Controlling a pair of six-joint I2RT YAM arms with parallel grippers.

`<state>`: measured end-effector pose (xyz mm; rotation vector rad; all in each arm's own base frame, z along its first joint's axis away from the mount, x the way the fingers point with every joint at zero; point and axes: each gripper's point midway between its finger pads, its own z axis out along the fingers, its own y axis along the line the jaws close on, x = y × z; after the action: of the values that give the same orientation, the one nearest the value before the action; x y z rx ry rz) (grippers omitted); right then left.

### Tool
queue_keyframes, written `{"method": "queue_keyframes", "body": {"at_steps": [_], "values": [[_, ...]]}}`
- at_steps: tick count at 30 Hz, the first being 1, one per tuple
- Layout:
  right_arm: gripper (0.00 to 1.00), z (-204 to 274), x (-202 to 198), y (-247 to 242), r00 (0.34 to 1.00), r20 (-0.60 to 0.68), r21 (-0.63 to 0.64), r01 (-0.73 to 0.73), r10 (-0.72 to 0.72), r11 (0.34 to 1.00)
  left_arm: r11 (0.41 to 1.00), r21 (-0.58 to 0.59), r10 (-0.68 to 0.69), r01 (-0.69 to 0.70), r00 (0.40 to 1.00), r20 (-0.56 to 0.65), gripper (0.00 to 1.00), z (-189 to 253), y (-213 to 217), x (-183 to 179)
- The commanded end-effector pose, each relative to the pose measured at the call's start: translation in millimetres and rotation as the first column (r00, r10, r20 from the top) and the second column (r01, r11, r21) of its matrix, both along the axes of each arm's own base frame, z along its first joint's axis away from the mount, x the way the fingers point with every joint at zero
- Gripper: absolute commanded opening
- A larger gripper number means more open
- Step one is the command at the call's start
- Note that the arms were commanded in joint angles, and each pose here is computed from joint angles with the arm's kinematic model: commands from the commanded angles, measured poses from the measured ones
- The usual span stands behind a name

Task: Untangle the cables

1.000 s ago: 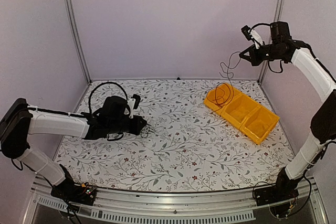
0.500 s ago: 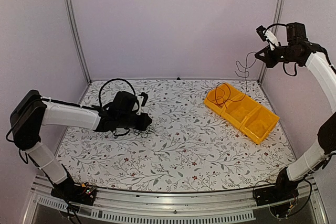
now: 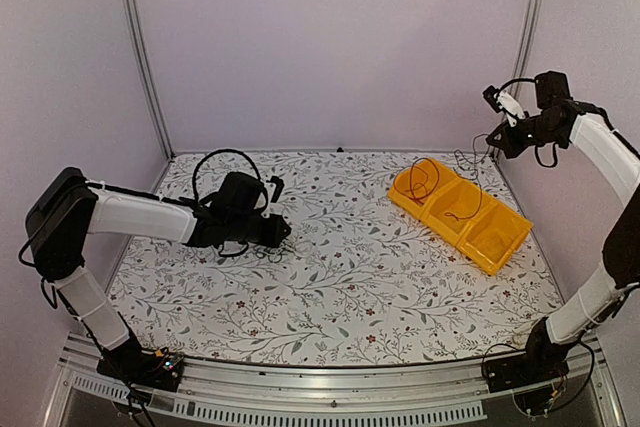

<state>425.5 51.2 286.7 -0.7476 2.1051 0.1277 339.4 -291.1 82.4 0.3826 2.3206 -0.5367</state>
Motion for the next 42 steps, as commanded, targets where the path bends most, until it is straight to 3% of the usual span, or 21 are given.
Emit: {"method": "queue_keyframes", "body": {"at_steps": [1,13,21,26,30,34,38,42], "values": [[0.00,-46,7,-4,0.997,-0.077,-0.039,-0.018,0.015,0.999,1.000,0.007,0.007,-0.007,1.000,0.006,0.12,5,6,4],[0.00,-132,9,4,0.952,-0.298,0.003,-0.070,0.067,0.998,0.999,0.014,0.033,-0.033,0.999,-0.018,0.14,1,15,-2],[0.00,-203,14,8,0.857,-0.513,-0.004,-0.057,0.047,0.998,0.998,0.029,0.048,-0.048,0.999,-0.019,0.17,6,20,-3],[0.00,-228,12,21,0.825,-0.562,-0.027,-0.083,0.054,0.996,0.997,0.043,0.067,-0.066,0.997,-0.037,0.17,4,28,-9],[0.03,-227,14,24,0.822,-0.567,-0.034,-0.081,0.048,0.996,0.995,0.042,0.094,-0.093,0.995,-0.045,0.18,5,34,-10],[0.12,-201,15,20,0.836,-0.548,-0.053,-0.070,0.029,0.996,0.984,0.066,0.172,-0.168,0.983,-0.070,0.27,4,49,-8],[0.31,-172,10,12,0.866,-0.500,-0.104,-0.052,-0.007,0.993,0.959,0.087,0.280,-0.271,0.952,-0.119,0.35,-3,72,-7],[0.37,-145,0,7,0.898,-0.440,-0.131,-0.046,-0.016,0.990,0.944,0.069,0.330,-0.323,0.926,-0.184,0.36,-11,86,-9]]}}
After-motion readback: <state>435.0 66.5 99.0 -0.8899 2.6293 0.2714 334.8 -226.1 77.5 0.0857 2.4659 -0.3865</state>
